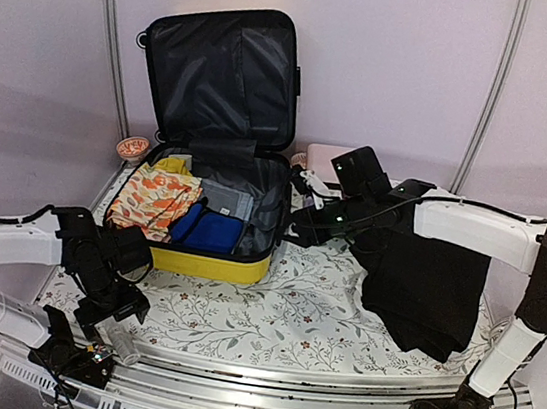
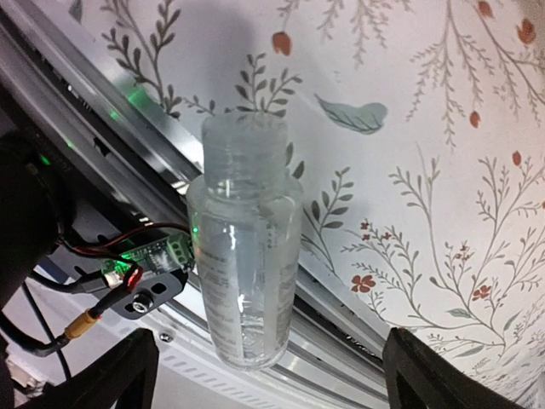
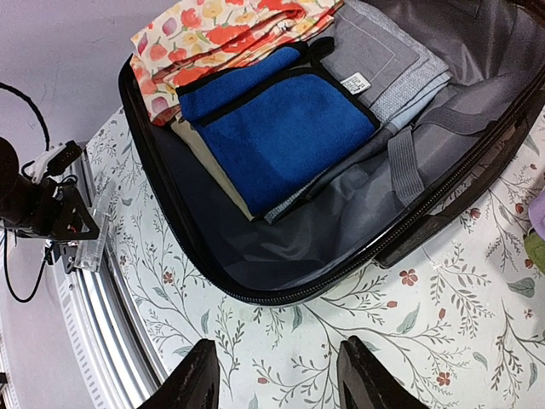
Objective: Open, take out, and arrange the luggage
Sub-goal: Pick up the makeup from the corner of the board.
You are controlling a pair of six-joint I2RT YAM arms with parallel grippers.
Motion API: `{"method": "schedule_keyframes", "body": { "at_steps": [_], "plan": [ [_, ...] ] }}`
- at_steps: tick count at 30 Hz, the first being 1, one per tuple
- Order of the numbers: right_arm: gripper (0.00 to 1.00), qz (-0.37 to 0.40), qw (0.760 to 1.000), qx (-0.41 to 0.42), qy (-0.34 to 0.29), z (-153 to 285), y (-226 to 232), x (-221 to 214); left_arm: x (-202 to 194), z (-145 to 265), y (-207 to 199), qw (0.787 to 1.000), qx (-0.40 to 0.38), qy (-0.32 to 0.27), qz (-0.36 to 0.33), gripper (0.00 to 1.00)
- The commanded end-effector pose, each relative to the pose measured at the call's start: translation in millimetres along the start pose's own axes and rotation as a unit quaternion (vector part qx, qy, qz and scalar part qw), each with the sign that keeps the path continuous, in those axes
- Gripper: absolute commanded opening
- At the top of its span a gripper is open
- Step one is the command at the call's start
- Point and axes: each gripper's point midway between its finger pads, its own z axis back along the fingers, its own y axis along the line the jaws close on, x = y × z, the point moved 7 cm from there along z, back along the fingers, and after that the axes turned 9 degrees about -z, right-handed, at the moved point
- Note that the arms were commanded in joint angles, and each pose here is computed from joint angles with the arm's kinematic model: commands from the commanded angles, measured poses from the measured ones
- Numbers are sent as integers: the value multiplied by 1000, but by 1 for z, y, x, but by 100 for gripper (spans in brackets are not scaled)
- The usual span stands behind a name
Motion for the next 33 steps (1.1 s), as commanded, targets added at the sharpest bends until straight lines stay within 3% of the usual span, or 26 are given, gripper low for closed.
{"method": "schedule_keyframes", "body": {
  "at_steps": [1, 6, 12, 15, 18, 20, 28, 31, 33],
  "plan": [
    [50, 16, 999, 6, -32, 14, 6, 8, -4, -15, 5, 998, -25, 21, 45, 92],
    [50, 20, 999, 4, -41, 20, 8, 11, -2, -36, 5, 998, -39, 22, 50, 92],
    [50, 23, 999, 2, -47, 25, 9, 12, 2, -45, -1, 997, -58, 7, 47, 74],
    [50, 23, 999, 2, -48, 26, 10, 12, 5, -46, -4, 997, -64, -7, 48, 58],
    [50, 24, 998, 0, -49, 28, 10, 12, 5, -46, -9, 995, -83, -6, 46, 54],
    [50, 24, 998, 0, -51, 28, 10, 13, 5, -44, -12, 995, -90, -9, 42, 45],
    [50, 24, 998, 21, -49, 27, 14, 15, 15, 9, -38, 988, -129, -85, 3, 42],
    [50, 29, 997, 54, -49, 27, 22, 16, 19, 42, -53, 975, -164, -150, -17, 42],
    [50, 34, 994, 88, -50, 30, 30, 18, 23, 69, -74, 954, -220, -198, -53, 40]
  ]
}}
